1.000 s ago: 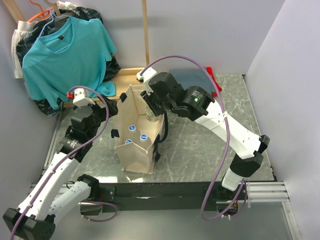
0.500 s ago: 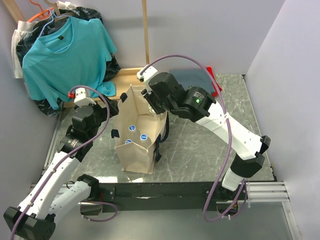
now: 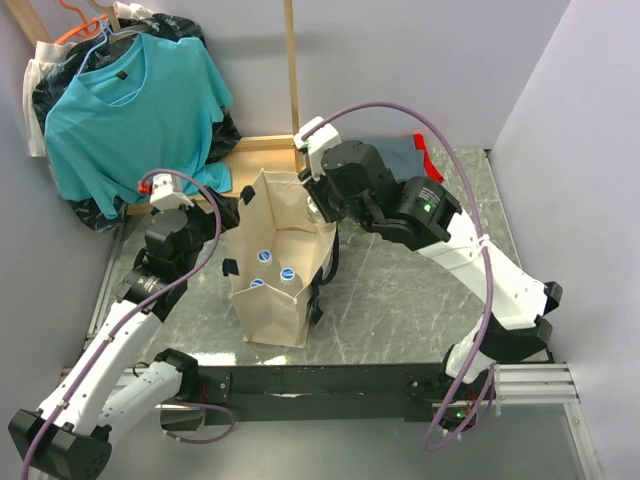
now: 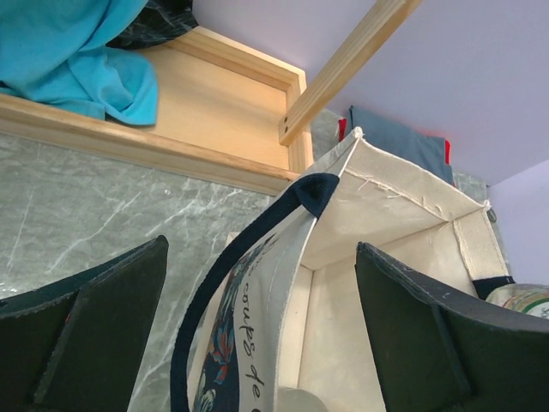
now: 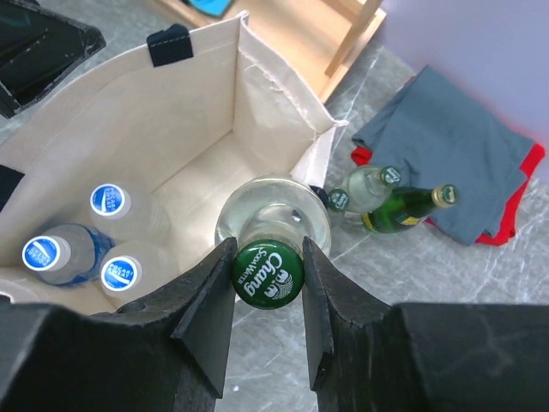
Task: Take the beverage out of the canvas bag
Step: Take out the drink from the canvas bag, then place the drink at the center of the board.
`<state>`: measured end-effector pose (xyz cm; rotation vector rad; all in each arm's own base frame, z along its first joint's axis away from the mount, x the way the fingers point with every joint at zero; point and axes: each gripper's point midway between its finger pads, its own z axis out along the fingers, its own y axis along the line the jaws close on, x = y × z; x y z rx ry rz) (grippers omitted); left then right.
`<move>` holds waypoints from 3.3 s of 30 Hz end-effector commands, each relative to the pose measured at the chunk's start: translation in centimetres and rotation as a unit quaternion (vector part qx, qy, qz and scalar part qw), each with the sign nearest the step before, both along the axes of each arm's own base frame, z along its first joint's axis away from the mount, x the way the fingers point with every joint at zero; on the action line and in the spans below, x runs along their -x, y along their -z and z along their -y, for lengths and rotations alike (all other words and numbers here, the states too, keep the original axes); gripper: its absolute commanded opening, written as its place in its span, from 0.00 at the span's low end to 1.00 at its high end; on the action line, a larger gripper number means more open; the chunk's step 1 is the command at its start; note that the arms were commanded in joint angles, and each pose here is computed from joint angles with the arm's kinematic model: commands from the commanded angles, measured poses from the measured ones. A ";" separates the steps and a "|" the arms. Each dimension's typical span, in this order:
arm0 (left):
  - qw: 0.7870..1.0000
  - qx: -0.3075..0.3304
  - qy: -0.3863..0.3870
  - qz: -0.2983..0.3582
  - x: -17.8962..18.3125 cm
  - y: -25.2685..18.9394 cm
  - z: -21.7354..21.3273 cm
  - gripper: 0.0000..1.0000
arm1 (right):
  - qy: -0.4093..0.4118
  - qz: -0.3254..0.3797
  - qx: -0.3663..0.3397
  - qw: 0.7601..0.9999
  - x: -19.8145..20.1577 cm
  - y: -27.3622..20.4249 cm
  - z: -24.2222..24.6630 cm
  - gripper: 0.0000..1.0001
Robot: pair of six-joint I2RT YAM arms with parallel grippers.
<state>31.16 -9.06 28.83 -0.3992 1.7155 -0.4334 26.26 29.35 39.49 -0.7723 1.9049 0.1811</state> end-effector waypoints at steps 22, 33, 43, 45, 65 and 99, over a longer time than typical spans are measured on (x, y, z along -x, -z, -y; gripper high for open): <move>0.999 0.013 0.018 0.032 -0.1 -1.8 0.8 0.96 | 0.127 0.129 -0.143 0.973 -0.5 -10.1 7.5 0.00; 0.999 0.012 0.023 0.030 0.0 -1.7 0.9 0.96 | 0.182 0.105 -0.167 0.963 -2.7 -8.3 11.2 0.00; 0.999 0.015 0.025 0.025 0.0 -1.2 1.0 0.96 | 0.219 0.085 -0.164 0.958 -5.5 -5.2 13.3 0.00; 0.999 0.013 0.024 0.025 -0.1 -1.1 1.0 0.96 | 0.226 0.084 -0.157 0.958 -6.1 -4.3 13.3 0.00; 1.000 -0.011 0.015 0.013 0.1 0.2 0.3 0.96 | 0.266 0.018 -0.137 0.954 -11.9 4.5 13.0 0.00; 1.000 -0.020 0.013 -0.007 -0.6 1.3 0.5 0.96 | 0.312 0.011 -0.150 0.938 -16.4 12.9 13.0 0.00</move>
